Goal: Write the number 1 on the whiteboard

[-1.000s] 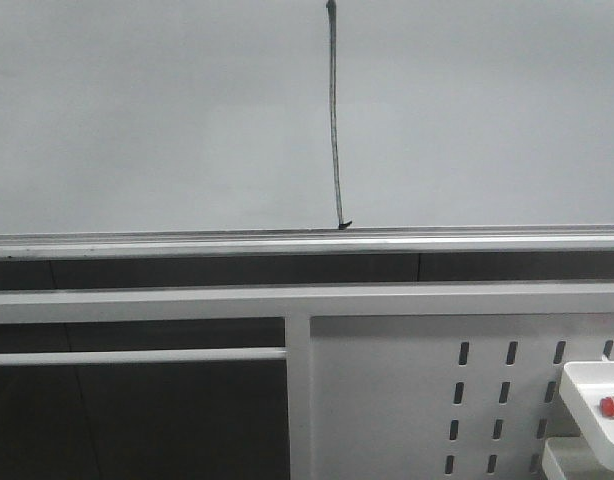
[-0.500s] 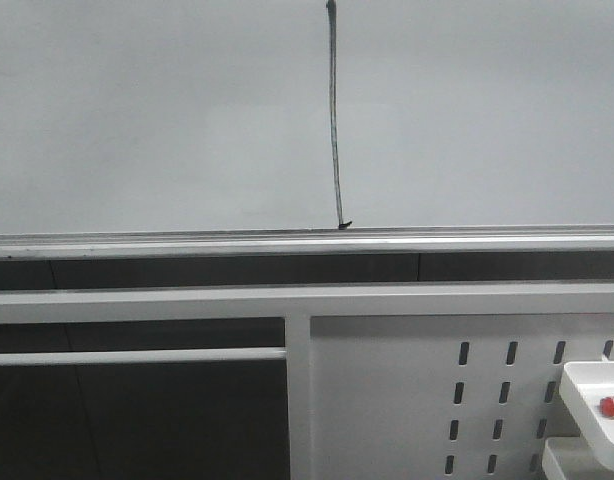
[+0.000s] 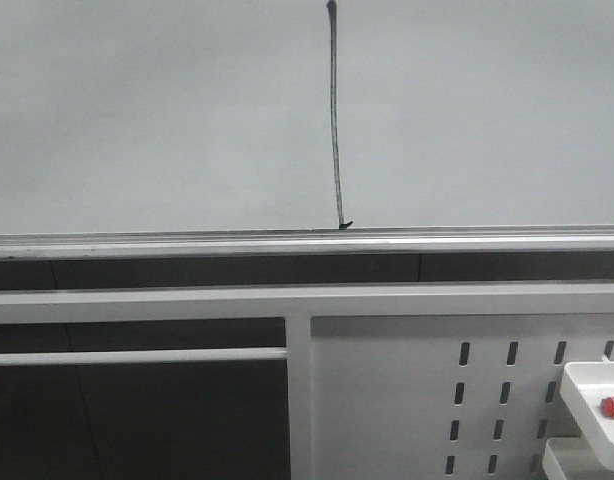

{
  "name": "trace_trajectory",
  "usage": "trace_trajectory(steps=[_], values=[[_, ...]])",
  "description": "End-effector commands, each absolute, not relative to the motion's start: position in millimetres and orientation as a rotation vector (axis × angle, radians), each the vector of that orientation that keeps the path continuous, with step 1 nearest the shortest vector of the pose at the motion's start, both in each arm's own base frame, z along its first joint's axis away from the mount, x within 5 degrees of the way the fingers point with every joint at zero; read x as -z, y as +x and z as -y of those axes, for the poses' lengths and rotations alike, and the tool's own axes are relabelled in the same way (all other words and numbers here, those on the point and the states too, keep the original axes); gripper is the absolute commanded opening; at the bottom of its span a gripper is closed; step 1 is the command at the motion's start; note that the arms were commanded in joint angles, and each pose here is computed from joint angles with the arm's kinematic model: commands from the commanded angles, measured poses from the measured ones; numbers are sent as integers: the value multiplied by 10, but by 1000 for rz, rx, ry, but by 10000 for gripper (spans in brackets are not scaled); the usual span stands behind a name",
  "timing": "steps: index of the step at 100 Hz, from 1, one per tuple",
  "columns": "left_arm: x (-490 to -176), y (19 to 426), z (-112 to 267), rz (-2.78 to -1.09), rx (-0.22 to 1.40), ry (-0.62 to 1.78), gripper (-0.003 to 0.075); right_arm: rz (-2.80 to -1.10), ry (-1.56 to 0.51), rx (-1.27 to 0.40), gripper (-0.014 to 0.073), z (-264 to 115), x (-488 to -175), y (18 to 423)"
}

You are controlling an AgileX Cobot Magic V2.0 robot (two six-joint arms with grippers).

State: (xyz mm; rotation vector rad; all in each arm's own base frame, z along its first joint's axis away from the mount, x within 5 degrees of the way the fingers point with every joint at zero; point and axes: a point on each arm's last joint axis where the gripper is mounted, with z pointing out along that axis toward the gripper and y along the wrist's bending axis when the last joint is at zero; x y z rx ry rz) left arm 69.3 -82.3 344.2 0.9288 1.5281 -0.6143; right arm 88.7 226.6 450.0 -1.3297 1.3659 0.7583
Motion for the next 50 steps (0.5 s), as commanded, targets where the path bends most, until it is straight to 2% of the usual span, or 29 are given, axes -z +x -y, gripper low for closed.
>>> trace_trajectory(steps=[1, 3, 5, 25, 50], values=[[-3540, 793, 818, -1483, 666, 747, -20, -1236, -1233, -772, 26, -1980, -4837, 759], [-3523, 805, 820, -1480, 671, 735, -20, -1227, -1236, -762, -45, -1927, -4853, 736], [-3508, 820, 823, -1478, 674, 724, -20, -1219, -1239, -757, -74, -1873, -4869, 711], [-3389, 1038, 926, -1482, 728, 674, -20, -1198, -1261, -690, -49, -1433, -4707, 529], [-3323, 1369, 1023, -1521, 697, 616, -20, -1334, -1180, -595, -49, -946, -4142, 443]])
